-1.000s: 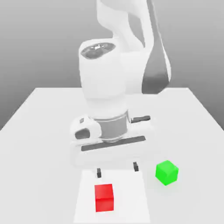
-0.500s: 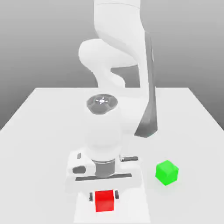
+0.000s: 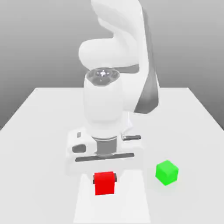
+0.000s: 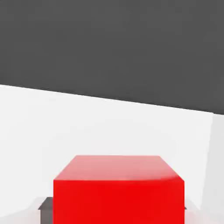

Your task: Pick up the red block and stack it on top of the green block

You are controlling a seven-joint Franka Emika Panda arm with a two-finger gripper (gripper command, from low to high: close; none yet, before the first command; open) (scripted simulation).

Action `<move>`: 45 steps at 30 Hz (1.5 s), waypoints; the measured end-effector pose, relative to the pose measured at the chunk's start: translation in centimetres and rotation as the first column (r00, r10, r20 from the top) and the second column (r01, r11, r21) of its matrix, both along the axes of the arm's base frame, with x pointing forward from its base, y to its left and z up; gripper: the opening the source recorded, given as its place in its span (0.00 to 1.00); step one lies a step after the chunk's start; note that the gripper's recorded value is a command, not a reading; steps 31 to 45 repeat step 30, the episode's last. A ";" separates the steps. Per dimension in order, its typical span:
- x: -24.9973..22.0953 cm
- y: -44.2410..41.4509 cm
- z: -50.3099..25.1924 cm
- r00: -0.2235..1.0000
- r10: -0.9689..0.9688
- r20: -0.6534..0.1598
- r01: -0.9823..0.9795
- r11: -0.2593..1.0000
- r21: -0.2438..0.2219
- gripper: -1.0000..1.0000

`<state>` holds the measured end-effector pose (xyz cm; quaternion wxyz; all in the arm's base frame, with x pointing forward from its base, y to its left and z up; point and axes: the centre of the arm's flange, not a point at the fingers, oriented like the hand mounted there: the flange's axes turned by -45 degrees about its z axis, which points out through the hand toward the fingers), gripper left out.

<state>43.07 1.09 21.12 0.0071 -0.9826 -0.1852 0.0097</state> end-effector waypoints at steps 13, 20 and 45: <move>-7.2 13.5 2.3 0.326 0.945 0.013 -0.945 0.326 0.026 0.00; -10.4 16.9 2.3 -0.113 0.993 0.026 -0.994 -0.113 -0.007 0.00; -10.5 16.9 -2.9 -0.124 0.992 0.023 -0.992 -0.123 -0.008 1.00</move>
